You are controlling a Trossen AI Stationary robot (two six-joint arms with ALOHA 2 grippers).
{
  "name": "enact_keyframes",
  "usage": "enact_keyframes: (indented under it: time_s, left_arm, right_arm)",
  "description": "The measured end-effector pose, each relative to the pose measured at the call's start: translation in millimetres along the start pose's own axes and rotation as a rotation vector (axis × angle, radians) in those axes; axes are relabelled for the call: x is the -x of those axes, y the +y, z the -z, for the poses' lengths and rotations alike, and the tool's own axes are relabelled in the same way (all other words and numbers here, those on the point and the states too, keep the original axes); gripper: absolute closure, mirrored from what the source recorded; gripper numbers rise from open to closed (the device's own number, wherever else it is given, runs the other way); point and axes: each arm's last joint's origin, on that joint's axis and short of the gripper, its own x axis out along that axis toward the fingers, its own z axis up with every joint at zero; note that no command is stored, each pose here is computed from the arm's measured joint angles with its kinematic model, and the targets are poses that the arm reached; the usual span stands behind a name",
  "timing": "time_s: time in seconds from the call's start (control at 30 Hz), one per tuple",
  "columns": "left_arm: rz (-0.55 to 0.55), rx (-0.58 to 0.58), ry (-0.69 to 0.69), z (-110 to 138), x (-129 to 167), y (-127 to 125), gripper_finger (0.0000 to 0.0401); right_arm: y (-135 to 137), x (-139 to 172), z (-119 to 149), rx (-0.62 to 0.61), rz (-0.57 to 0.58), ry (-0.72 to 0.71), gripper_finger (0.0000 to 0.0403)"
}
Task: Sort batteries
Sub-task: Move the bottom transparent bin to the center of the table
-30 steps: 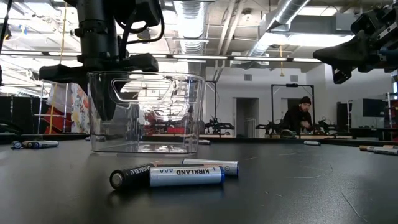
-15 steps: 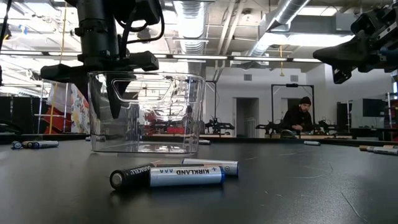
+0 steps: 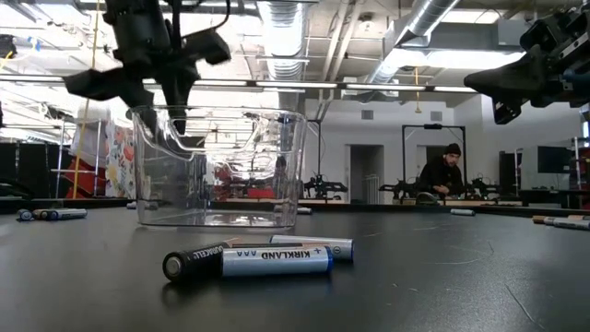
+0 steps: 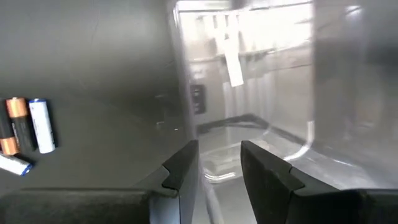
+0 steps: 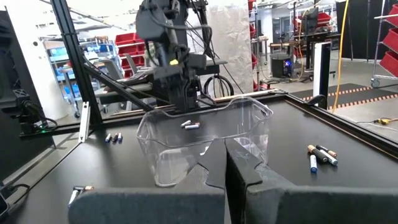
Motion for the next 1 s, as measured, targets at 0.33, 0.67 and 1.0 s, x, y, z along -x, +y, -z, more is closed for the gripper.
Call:
enact_keyframes:
  time_s: [0.33, 0.67, 1.0]
  left_arm:
    - [0.176, -0.106, -0.189, -3, 45, 8, 0.0285]
    - [0.252, -0.220, -0.187, 3, 66, 16, 0.0285]
    - [0.231, -0.383, -0.202, 4, 65, 16, 0.0285]
  right_arm:
    - [0, 0, 0, 0.000, 0.000, 0.000, 0.0389]
    - [0, 0, 0, 0.000, 0.000, 0.000, 0.0389]
    - [0, 0, 0, 0.000, 0.000, 0.000, 0.0389]
